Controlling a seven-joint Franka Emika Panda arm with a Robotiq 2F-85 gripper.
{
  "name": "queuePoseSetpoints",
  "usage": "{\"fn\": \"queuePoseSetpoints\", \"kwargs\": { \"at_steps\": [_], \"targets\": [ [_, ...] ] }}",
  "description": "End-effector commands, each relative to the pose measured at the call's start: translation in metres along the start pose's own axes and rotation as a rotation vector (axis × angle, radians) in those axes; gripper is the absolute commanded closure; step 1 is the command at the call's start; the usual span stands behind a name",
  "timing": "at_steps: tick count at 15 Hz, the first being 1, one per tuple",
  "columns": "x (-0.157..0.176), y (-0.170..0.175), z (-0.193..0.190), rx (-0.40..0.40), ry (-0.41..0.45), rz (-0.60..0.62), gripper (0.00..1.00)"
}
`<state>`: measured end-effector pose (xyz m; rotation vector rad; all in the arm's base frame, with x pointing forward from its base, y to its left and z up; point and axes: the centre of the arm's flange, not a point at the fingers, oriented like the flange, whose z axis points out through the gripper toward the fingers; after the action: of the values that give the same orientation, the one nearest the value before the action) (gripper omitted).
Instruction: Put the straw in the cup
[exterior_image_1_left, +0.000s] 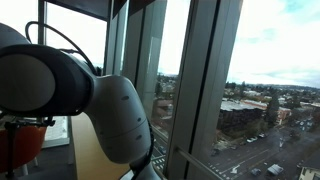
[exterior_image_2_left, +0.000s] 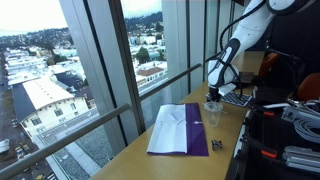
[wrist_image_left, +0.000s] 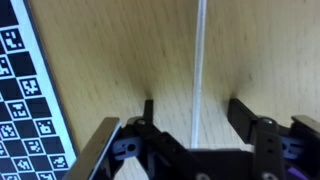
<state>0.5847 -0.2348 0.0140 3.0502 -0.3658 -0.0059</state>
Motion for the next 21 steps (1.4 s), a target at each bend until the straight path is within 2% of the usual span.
{"fn": "queuePoseSetpoints", "kwargs": {
  "at_steps": [1,7,12,15,17,21],
  "targets": [
    [0.002,0.007,-0.007,-0.013,0.034,-0.007,0.57],
    [0.003,0.012,-0.008,-0.016,0.035,0.009,0.99],
    [0.001,0.015,-0.018,-0.034,0.026,0.019,1.00],
    [0.002,0.011,-0.038,-0.041,-0.012,0.023,1.00],
    [0.005,0.006,-0.063,-0.036,-0.044,0.022,1.00],
    [0.008,-0.013,-0.140,-0.006,-0.119,0.001,1.00]
  ]
}}
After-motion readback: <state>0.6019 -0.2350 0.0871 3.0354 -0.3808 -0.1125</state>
